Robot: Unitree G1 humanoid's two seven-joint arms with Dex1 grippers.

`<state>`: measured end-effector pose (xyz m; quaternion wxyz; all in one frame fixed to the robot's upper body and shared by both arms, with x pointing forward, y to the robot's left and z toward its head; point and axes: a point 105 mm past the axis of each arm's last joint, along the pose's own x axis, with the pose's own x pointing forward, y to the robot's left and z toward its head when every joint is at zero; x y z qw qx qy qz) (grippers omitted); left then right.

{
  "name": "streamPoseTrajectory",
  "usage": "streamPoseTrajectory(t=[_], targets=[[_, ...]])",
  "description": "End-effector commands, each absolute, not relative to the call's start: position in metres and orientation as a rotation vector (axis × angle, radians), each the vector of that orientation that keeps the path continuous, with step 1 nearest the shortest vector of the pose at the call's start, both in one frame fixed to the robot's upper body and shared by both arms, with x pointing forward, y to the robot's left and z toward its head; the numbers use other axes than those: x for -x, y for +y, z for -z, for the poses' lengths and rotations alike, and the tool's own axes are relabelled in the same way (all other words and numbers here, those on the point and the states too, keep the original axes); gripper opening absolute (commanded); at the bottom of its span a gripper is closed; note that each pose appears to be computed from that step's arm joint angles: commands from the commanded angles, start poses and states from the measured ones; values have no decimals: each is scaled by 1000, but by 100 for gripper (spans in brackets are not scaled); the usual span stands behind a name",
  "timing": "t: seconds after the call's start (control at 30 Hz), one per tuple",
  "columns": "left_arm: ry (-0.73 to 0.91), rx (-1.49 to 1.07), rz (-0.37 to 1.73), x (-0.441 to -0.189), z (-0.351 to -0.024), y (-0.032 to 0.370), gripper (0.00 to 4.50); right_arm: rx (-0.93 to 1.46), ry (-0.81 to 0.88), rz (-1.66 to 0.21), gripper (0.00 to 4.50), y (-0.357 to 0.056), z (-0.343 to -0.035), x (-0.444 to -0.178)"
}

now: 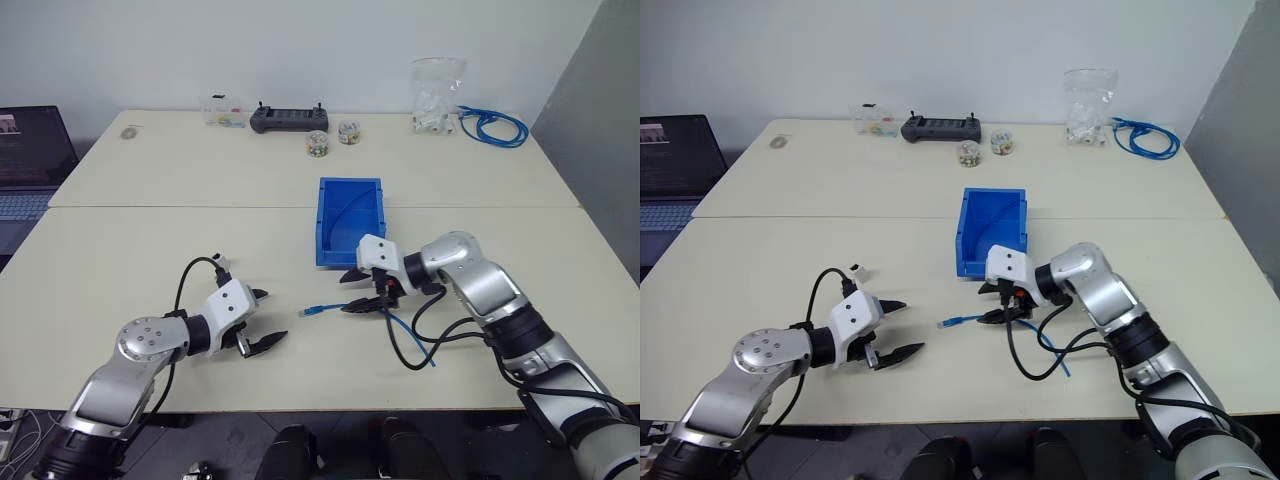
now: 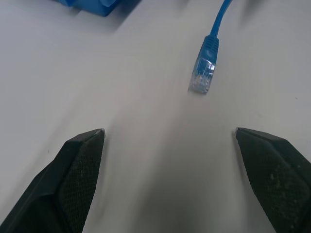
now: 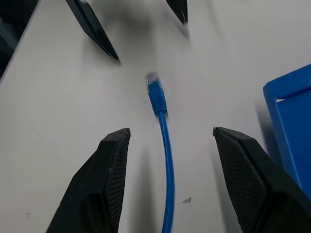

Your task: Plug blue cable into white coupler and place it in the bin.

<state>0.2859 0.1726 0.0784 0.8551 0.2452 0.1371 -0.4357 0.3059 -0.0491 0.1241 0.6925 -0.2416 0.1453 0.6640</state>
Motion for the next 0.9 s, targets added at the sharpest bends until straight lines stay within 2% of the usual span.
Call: streamPoseTrajectory(t=[0.03,0.13,0.33,0.4,0.43,0.63,0.67,0.77,0.9], targets=[[264,-515,954,-292,-75,159,450,426,326,-1459,327,-62,-134,-286],[278,-525,999,-293,-68,146,450,357,353,-1396,327,-76,-130,-272],[352,-582,1067,-290,-58,141,450,310,373,-1294,327,-90,-127,-261],[398,-619,1082,-290,-55,145,415,311,366,-1268,328,-93,-129,-259],[416,-636,1085,-290,-54,147,412,320,360,-1262,328,-94,-130,-258],[483,-691,1118,-289,-50,150,279,344,309,-1253,328,-95,-136,-252],[492,-694,1124,-288,-49,150,268,335,304,-1249,328,-95,-137,-251],[519,-698,1150,-284,-46,149,194,307,287,-1236,328,-93,-140,-250],[541,-690,1180,-279,-45,148,145,258,252,-1234,328,-89,-147,-245]])
